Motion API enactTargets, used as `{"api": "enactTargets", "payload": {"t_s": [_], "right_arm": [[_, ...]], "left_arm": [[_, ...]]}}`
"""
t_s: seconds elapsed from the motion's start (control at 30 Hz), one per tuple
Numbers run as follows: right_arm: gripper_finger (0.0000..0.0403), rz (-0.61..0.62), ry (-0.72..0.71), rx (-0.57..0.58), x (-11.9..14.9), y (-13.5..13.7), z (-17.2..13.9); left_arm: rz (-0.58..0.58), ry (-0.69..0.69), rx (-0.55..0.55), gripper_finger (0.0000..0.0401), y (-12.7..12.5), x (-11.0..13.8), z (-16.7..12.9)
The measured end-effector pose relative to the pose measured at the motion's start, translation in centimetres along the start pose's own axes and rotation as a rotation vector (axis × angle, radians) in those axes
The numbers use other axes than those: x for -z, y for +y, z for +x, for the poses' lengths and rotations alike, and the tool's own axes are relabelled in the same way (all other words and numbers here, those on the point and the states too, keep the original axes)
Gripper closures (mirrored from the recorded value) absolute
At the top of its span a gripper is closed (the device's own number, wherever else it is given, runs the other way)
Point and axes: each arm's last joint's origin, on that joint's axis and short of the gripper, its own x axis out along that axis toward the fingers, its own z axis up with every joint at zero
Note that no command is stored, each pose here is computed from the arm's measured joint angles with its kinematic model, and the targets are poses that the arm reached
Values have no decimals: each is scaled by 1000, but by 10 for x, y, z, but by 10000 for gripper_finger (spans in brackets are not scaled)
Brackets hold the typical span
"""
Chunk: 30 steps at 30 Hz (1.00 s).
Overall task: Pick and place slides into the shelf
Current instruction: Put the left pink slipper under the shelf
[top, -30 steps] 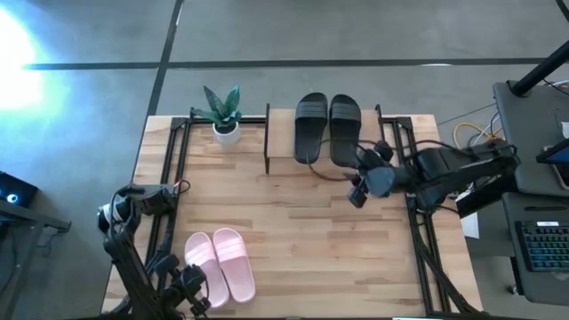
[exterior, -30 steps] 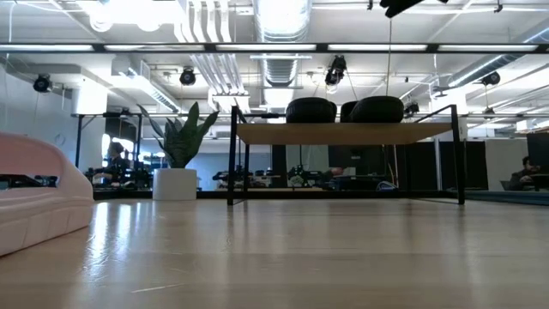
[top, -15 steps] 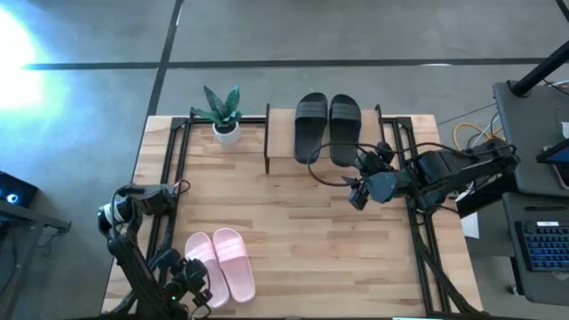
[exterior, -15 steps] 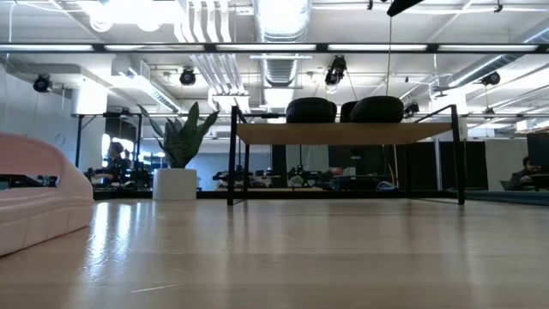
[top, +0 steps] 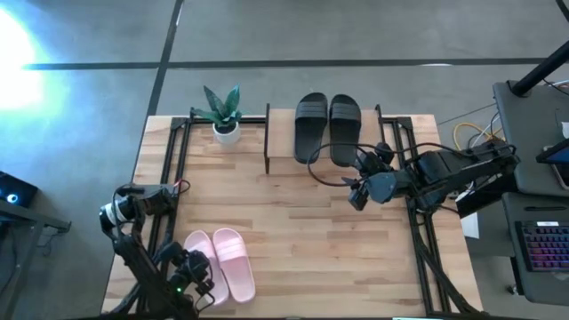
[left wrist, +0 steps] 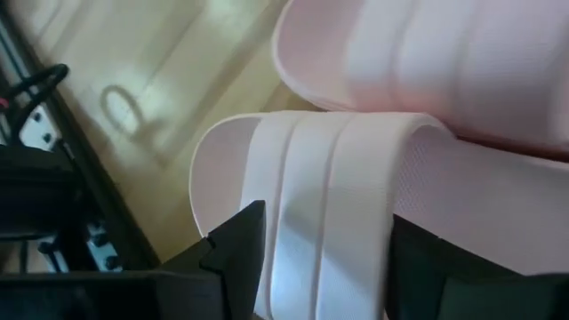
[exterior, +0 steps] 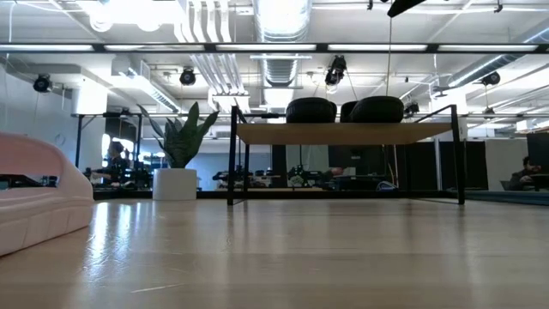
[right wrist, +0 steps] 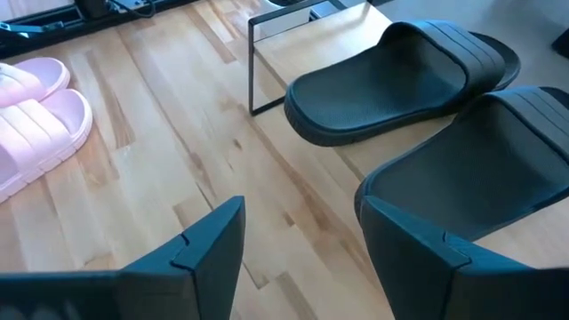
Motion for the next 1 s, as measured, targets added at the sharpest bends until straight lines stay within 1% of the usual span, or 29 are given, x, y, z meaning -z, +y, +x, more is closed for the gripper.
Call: {"api": "enactTargets", "payload": {"t_s": [0.2, 0.33, 0.43, 0.57, 0.87, 1.0], "right_arm": [[186, 0, 1, 0, 0, 0, 0], [186, 0, 1, 0, 0, 0, 0], [186, 0, 1, 1, 0, 0, 0], [186, 0, 1, 1, 0, 0, 0], [187, 1, 1, 3, 0, 0, 1], [187, 2, 1, 2, 0, 0, 1]], "left_arm": [[21, -18, -65, 232, 7, 3, 17], [27, -5, -103, 232, 11, 5, 25], [27, -2, -109, 239, 12, 6, 31], [29, -3, -117, 273, 14, 7, 35], [14, 39, -131, 390, 17, 4, 36], [-8, 57, -101, 395, 28, -8, 21]]}}
